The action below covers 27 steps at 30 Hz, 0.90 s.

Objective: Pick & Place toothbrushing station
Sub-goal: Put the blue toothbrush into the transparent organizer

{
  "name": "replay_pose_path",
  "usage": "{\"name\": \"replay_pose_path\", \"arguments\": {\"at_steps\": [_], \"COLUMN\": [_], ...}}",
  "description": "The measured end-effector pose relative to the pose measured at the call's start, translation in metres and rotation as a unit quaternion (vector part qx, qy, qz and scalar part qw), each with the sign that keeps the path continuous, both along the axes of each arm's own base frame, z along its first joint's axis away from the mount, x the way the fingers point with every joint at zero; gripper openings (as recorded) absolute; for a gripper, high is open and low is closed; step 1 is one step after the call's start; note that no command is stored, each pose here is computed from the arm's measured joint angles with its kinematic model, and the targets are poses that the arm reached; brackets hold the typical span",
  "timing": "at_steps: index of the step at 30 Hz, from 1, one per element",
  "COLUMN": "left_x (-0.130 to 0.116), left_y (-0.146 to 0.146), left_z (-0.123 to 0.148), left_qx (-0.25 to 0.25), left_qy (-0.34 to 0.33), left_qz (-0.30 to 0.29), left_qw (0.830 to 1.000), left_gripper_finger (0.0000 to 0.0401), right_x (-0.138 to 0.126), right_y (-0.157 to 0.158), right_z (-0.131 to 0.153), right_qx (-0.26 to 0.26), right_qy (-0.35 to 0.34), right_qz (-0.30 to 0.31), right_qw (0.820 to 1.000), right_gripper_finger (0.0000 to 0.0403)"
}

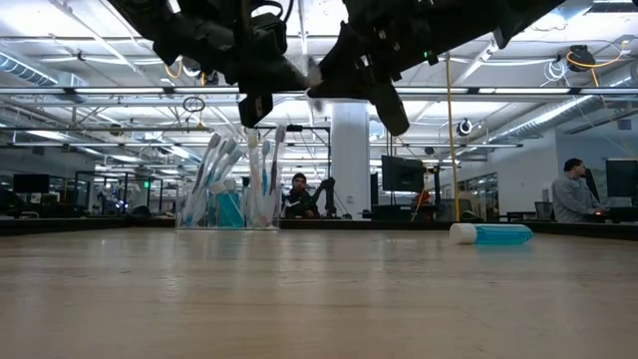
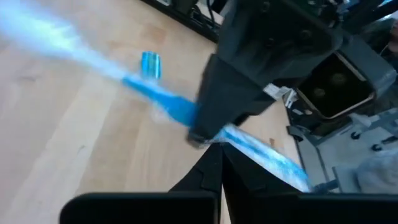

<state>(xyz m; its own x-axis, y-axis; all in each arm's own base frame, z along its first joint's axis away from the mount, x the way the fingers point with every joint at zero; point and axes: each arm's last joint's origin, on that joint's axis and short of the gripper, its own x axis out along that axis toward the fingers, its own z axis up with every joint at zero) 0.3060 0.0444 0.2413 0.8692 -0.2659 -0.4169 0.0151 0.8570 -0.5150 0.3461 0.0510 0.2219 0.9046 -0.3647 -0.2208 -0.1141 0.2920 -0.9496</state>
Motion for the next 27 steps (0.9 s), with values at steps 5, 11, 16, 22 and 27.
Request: {"name": "replay_pose_path", "arguments": {"at_steps": [5,11,16,22,27], "left_x": [-0.0010,-0.0013,-0.0018,-0.0015,0.0021], "left_y": [0.0029,0.0036,0.0077,0.0112,0.0030], "left_z": [-0.0008,-0.0013,-0.0026,-0.0012,0.0049], "left_qx": [0.014,0.024,0.048,0.069,0.077], "left_qy": [0.003,0.004,0.012,-0.002,-0.046], "left_qz": [0.004,0.004,0.035,0.032,-0.017], "left_qw": [1.000,1.000,0.998,0.997,0.996], "left_gripper_finger": [0.0002,0.0002,0.0001,0.0001,0.0001], "right_x": [0.0000,-0.0003,-0.0017,-0.0030,-0.0025], "right_y": [0.0001,-0.0002,-0.0026,-0.0026,-0.0057], "right_z": [0.0000,0.0000,-0.0001,-0.0029,-0.0044], "right_qx": [0.005,0.002,-0.012,-0.028,-0.025], "right_qy": [-0.002,-0.002,-0.002,0.010,0.014], "right_qz": [0.000,-0.012,-0.059,-0.051,-0.054], "right_qw": [1.000,1.000,0.998,0.998,0.998], "right_gripper_finger": [0.0074,0.0084,0.0090,0.0082,0.0042]}}
